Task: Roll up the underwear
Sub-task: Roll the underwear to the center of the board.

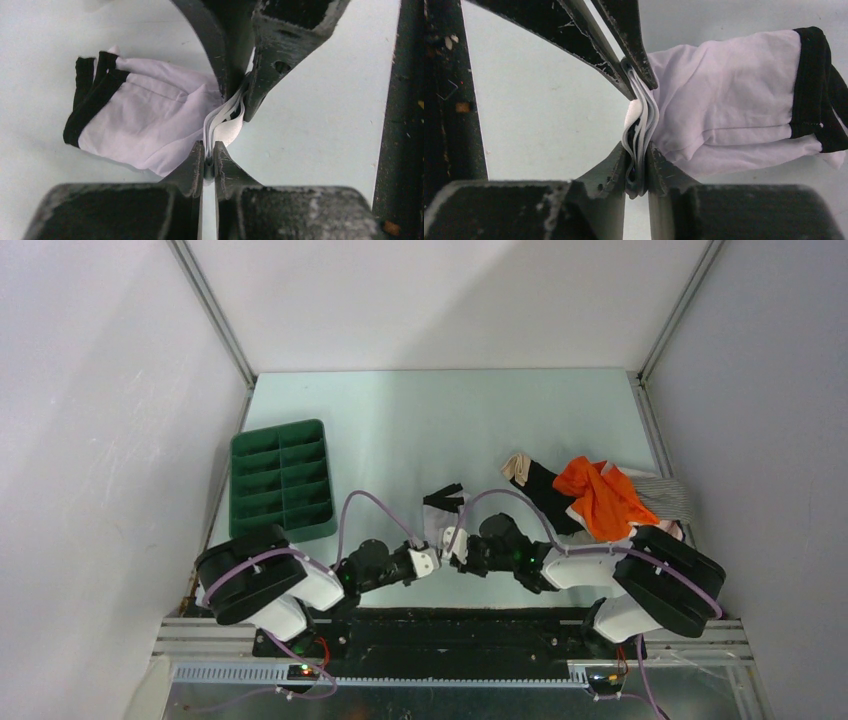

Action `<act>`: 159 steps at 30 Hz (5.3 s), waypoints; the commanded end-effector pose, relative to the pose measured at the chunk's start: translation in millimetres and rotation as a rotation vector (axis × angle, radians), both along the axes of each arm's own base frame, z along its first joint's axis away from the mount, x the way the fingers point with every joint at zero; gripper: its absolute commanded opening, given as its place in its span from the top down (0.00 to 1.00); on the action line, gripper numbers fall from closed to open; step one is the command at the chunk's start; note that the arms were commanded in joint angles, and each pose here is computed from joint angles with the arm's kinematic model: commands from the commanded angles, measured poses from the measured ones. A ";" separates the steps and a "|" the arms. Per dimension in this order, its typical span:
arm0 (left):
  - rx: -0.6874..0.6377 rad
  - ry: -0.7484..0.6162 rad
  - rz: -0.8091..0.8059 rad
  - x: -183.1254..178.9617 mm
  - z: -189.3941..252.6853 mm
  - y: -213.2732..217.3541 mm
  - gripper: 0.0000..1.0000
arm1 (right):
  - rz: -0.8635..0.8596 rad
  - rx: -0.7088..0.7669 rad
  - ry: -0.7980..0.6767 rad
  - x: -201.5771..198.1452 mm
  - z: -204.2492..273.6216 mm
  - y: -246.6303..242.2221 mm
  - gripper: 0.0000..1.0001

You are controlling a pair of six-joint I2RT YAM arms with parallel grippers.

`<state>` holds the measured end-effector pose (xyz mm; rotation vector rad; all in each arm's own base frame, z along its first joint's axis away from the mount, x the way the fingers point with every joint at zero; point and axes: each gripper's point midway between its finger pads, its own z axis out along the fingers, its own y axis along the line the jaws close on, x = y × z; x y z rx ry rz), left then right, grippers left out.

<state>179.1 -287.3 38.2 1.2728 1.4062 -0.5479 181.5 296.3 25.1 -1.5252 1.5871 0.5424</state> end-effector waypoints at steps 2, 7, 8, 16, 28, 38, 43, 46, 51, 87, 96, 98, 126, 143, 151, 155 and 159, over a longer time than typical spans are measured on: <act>-0.062 0.139 0.178 37.3 14.0 7.8 1.00 | -0.031 -0.005 0.252 -2.9 2.0 -6.2 0.81; -0.066 0.484 0.243 49.6 2.9 14.1 1.00 | -0.066 0.024 0.560 -10.6 7.6 -8.5 0.99; -0.082 0.526 0.243 51.1 5.8 13.8 1.00 | -0.066 0.033 0.631 -16.7 5.7 -7.8 1.00; -0.069 0.803 0.229 31.8 -2.0 18.1 1.00 | -0.096 0.034 1.034 -24.8 2.7 -15.4 1.00; 0.033 0.989 0.383 56.0 -32.5 39.6 0.84 | -0.265 -0.052 1.470 8.3 -31.2 -19.6 1.00; 0.098 0.467 0.250 68.5 29.6 39.7 0.55 | -0.390 -0.196 1.600 9.8 -67.8 -21.5 1.00; 0.144 -0.027 0.004 44.6 50.1 17.9 0.49 | -0.420 -0.238 1.641 6.8 -79.4 -21.9 1.00; 0.202 -0.172 -0.066 40.8 39.0 11.0 0.44 | -0.430 -0.253 1.652 6.7 -85.0 -21.8 1.00; 0.237 -0.340 -0.174 29.1 28.8 -1.1 0.44 | -0.436 -0.260 1.670 6.4 -87.3 -21.8 1.00; 0.613 -0.130 -0.249 -4.2 -70.9 17.0 1.00 | -0.466 -0.156 1.536 46.0 -42.6 -26.3 0.48; 0.425 0.549 -0.419 -40.2 -41.2 -6.4 1.00 | -0.657 0.225 0.402 172.5 116.0 -94.3 0.01; 0.417 0.678 -0.430 -38.5 -38.0 -9.9 1.00 | -0.575 0.314 0.085 153.3 164.7 -98.5 0.01; 0.322 1.131 -0.373 4.6 -28.8 -9.9 1.00 | 0.114 0.021 -0.233 44.1 53.4 -4.2 0.23; 0.172 1.179 -0.167 52.2 -19.6 -9.1 0.82 | 0.115 -0.068 0.156 12.9 -0.7 1.7 0.95; -0.114 0.806 0.259 145.2 63.5 24.0 0.55 | -0.006 0.041 0.587 11.8 4.3 -2.7 1.00; -0.122 0.630 0.291 142.4 87.9 38.0 0.54 | -0.147 0.051 0.878 25.5 -4.0 -10.7 1.00; -0.029 0.397 0.210 116.1 92.0 35.2 0.53 | -0.307 0.010 1.156 36.3 -26.9 -22.7 1.00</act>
